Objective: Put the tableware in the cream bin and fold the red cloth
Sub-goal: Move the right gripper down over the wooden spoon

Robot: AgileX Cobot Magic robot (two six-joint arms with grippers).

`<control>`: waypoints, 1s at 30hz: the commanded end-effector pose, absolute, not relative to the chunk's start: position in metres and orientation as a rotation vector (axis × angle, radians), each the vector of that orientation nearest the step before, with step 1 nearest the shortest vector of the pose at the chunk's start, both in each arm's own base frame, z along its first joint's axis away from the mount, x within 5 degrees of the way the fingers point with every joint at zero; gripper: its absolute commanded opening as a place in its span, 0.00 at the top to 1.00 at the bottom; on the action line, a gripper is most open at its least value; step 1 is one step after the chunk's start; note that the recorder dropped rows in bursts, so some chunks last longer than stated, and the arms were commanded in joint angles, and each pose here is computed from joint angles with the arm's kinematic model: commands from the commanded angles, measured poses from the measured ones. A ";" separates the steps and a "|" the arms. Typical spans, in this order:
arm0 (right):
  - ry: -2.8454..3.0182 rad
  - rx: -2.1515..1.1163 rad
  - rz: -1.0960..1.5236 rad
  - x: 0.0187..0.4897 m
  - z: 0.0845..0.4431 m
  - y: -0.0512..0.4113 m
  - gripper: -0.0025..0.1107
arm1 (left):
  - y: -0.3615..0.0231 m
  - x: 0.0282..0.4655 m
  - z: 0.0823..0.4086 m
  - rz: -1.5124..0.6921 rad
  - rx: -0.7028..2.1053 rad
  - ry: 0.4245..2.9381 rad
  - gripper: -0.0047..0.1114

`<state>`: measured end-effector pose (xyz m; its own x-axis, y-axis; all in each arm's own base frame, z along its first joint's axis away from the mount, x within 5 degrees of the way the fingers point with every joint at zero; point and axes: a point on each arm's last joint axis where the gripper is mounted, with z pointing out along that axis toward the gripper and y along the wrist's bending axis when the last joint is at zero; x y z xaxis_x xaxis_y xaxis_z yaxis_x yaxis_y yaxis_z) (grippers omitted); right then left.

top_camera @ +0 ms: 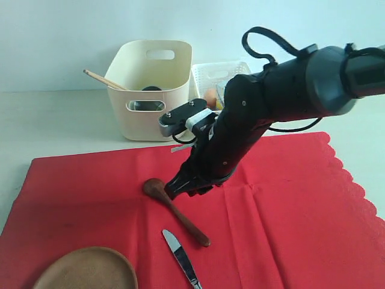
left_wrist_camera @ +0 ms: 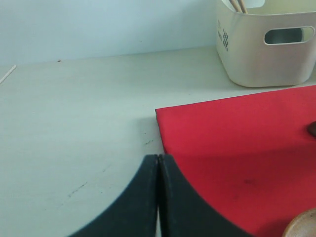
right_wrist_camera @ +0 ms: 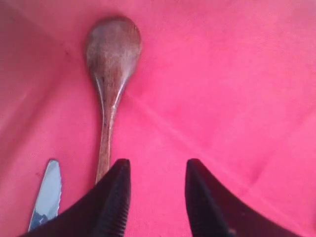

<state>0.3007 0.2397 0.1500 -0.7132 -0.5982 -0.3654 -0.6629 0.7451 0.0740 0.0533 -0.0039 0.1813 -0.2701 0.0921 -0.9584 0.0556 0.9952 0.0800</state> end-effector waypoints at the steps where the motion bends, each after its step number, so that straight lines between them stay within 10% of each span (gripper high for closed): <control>1: 2.619 -1.024 0.282 0.309 0.142 0.253 0.64 | -0.004 0.053 0.181 0.037 0.113 1.834 0.96; 30: 2.546 -1.245 0.237 0.293 0.103 0.288 0.73 | -0.004 0.053 0.181 0.037 0.113 1.834 0.96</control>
